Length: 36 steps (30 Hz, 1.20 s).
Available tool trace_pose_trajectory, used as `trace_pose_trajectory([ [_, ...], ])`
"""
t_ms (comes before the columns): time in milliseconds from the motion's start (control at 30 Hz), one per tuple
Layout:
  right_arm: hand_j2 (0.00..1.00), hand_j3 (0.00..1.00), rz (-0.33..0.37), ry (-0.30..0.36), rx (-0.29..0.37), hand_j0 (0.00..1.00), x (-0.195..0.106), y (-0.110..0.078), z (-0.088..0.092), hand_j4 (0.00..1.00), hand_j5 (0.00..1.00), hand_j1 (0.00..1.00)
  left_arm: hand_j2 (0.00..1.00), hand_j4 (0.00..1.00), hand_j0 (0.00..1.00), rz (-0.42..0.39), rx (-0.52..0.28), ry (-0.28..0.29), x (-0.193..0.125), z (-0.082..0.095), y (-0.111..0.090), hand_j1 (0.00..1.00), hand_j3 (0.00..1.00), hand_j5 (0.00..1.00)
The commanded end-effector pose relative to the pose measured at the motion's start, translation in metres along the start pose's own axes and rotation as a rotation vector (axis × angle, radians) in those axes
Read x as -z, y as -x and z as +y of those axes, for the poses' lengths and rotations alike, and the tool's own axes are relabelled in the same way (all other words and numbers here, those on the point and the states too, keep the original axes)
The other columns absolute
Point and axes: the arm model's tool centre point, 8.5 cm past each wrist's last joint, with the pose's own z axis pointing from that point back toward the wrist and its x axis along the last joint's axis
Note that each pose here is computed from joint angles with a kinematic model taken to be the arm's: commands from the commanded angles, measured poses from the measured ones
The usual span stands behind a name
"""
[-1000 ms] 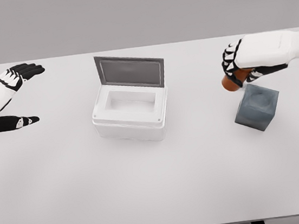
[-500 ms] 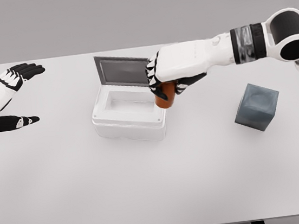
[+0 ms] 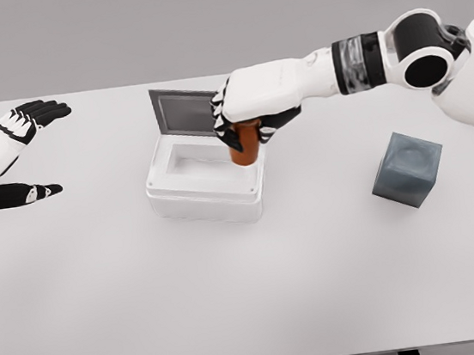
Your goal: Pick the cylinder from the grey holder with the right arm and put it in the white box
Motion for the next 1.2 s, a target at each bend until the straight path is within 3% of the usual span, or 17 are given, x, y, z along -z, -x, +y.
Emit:
trace_pose_trajectory([
  [0,0.26,0.26,0.005,0.003,0.01,0.26,0.003,0.003,0.0,0.26,0.26,0.26,1.0,1.0,1.0,-0.001,-0.005,-0.003,0.0,0.001,0.0,1.0,1.0,1.0],
  [1167,0.26,0.26,0.036,-0.018,-0.025,0.26,0.013,0.008,-0.006,0.26,0.26,0.26,1.0,1.0,1.0,-0.001,-0.006,-0.004,0.0,0.001,0.0,1.0,1.0,1.0],
])
